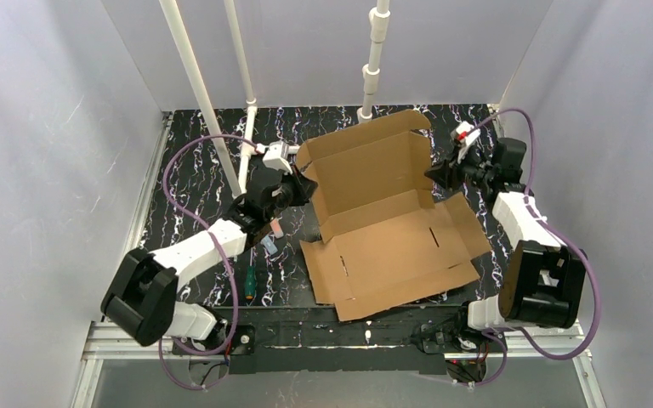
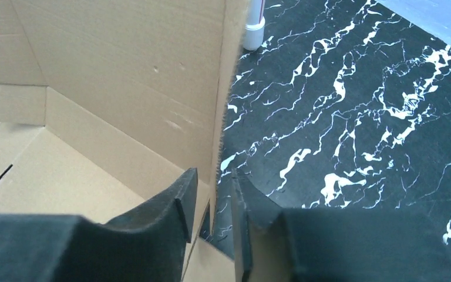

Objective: Fold the paper box

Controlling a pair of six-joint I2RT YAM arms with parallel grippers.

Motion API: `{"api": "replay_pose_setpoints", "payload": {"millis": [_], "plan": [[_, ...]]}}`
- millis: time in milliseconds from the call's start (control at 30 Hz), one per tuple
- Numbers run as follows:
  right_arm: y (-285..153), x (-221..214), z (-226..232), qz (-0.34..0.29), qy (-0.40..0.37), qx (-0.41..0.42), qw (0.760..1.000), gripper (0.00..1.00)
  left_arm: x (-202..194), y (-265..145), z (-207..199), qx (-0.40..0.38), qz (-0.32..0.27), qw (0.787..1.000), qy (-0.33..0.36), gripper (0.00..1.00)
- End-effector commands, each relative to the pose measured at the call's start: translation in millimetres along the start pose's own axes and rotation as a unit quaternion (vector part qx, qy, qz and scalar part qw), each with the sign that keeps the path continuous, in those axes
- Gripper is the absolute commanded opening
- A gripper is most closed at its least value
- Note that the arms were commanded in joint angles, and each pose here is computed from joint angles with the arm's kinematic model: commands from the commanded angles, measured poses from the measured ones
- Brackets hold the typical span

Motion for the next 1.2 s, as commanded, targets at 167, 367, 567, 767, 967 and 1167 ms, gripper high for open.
{"api": "replay_pose_setpoints", "payload": {"millis": [167,367,567,767,967,1167], "plan": [[-12.8,-3.2,-0.4,0.117,0.113,0.008,0.987,0.76,16.5,-49.4,7.6,0.107,-0.155,0.98,-0.071,0.0],[-40.8,-30.9,1.6,0.14,0.131,-0.049,0.98,0.9,5.1,-73.0,16.2,0.114,-0.162,0.977,-0.075,0.0],[-54.2,-65.3,-18.5,0.158,0.177,-0.103,0.966,0.92,-4.0,-87.0,16.8,0.096,-0.143,0.984,-0.047,0.0],[-40.0,-86.8,-11.2,0.149,0.249,-0.068,0.954,0.91,-14.9,-101.0,18.4,0.071,-0.123,0.989,-0.031,0.0],[-34.1,-118.1,-3.2,0.169,0.331,-0.111,0.922,0.86,-34.3,-107.5,28.4,0.067,-0.108,0.99,-0.063,0.0],[-25.2,-128.6,5.8,0.181,0.347,-0.102,0.915,0.82,-44.5,-108.2,25.1,0.056,-0.091,0.992,-0.062,0.0]]}}
Point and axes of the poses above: each gripper's point midway between its finger pads, its own y axis out along the fingers, its own z axis along the line the jaws close on, x = y × z, the point moved 4 cm from there along -y, back along the fingers, and after that the axes turned 9 degrees about -y, right-handed, at the moved point
